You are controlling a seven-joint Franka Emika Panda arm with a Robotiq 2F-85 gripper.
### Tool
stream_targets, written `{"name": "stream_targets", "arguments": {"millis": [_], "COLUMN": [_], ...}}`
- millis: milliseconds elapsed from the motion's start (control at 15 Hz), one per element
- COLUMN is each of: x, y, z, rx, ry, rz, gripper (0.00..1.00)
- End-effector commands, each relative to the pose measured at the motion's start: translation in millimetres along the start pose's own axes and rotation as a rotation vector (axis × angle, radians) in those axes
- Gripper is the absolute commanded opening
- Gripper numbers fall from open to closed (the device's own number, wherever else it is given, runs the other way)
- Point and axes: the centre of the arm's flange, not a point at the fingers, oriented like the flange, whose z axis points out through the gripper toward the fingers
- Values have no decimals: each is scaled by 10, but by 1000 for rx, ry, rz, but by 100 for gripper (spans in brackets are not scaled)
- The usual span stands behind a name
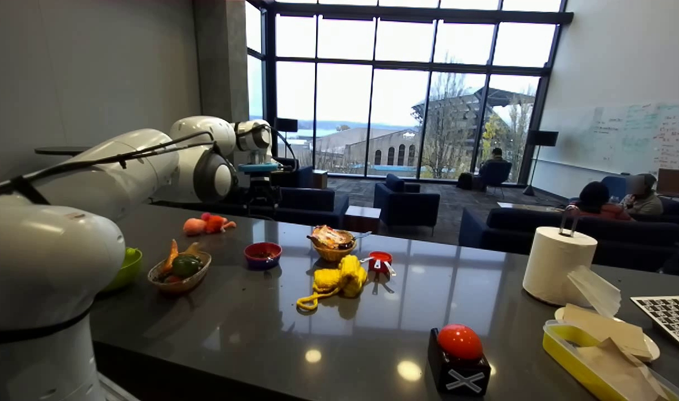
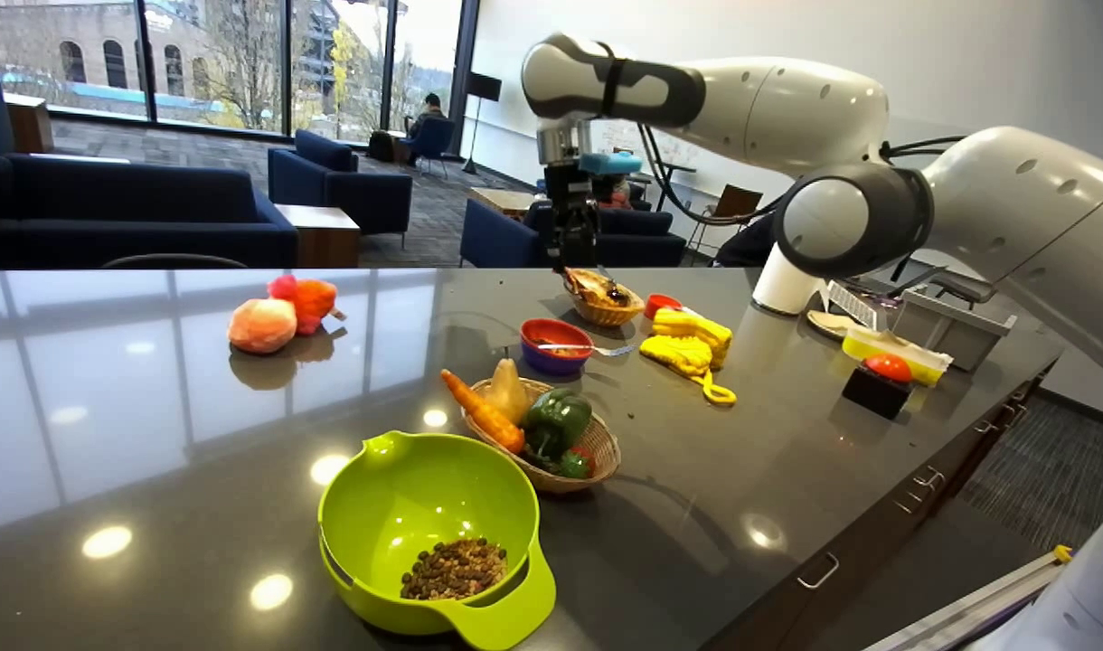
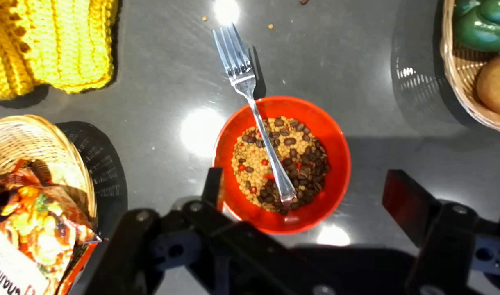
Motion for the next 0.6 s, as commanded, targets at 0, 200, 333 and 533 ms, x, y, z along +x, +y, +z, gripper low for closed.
{"name": "stream_targets", "arguments": {"millis": [0,200,333,533], "x": [-620,-803,-906,-990], "y": [-137,-151,-136,-76], "z": [-147,-356,-487,-692], "rx": [46,53,57,52], "ry": [84,137,172,231], "rz": [86,177,231,312], "gripper": [100,100,100,100]}}
